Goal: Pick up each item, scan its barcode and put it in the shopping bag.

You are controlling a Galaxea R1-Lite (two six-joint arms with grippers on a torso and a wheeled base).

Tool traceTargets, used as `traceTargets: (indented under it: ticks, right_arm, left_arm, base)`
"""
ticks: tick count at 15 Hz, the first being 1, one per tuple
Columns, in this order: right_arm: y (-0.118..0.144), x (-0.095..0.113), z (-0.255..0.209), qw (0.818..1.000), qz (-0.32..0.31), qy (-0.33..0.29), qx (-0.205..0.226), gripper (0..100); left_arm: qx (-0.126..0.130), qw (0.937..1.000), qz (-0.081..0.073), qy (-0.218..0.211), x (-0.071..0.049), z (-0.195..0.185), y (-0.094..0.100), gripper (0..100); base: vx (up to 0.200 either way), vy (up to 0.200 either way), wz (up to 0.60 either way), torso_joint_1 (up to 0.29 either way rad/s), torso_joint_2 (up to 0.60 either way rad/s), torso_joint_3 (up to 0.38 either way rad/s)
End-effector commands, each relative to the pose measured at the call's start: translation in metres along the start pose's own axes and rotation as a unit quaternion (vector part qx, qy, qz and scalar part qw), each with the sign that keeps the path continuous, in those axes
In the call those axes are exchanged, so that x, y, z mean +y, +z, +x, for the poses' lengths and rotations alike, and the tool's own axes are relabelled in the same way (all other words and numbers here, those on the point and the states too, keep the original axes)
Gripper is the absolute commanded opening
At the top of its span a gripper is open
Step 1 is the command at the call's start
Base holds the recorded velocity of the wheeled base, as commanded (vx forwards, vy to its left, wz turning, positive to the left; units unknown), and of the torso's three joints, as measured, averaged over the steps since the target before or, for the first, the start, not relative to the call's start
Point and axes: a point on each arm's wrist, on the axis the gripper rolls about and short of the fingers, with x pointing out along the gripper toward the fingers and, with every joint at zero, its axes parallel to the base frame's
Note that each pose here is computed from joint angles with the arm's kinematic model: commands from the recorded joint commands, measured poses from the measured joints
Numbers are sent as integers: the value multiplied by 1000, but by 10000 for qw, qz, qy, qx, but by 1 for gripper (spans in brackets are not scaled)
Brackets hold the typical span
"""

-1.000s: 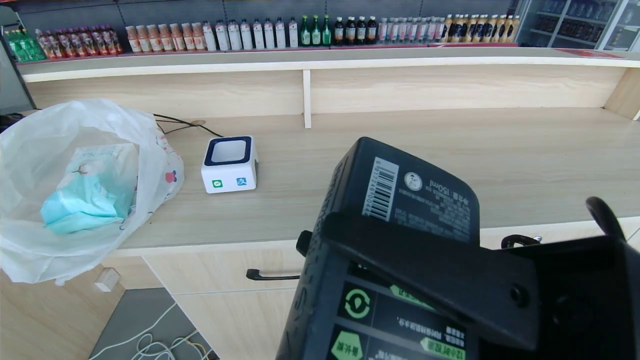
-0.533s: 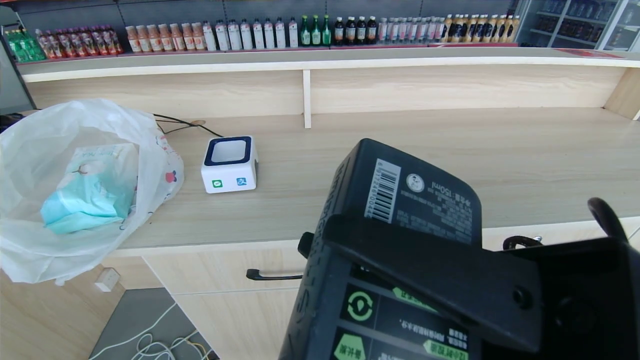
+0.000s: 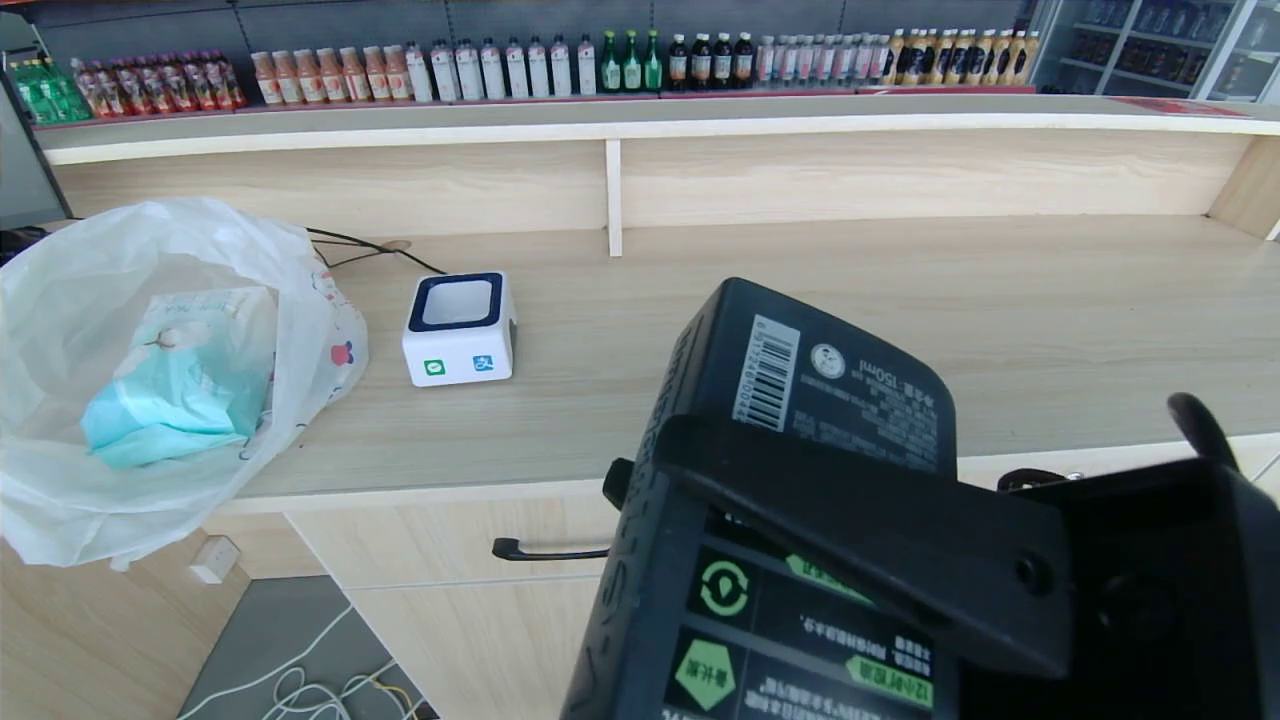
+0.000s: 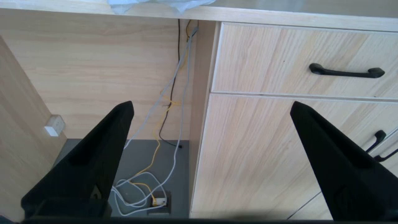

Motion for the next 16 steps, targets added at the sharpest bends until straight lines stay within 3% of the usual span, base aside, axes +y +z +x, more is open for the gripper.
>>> traceTargets:
  ticks: [1,5,7,10,14,16]
  right_arm:
    - [2,6,-4,9991,349,216,121,0]
    - [9,18,-18,9839,1466,757,691,0]
    - [17,32,-31,9538,2570,1163,1029,0]
    - [19,34,-40,9303,3249,1230,1179,0]
    - [27,53,-46,8373,5038,1396,1601,0]
    - [17,52,-49,8312,5107,1271,1792,0]
  left_arm:
    - [-2,10000,-2,0,0,0,0,100]
    - [-2,10000,-2,-8,0,0,0,100]
    - [-2,10000,-2,0,0,0,0,100]
    - [-2,10000,-2,0,0,0,0,100]
    - [-2,10000,-2,0,0,0,0,100]
    - [-2,10000,-2,0,0,0,0,100]
  base:
    - [0,0,0,0,0,0]
    - [0,0,0,0,0,0]
    - [0,0,0,0,0,0]
    - [0,0,0,0,0,0]
    - [0,0,0,0,0,0]
    - [0,0,0,0,0,0]
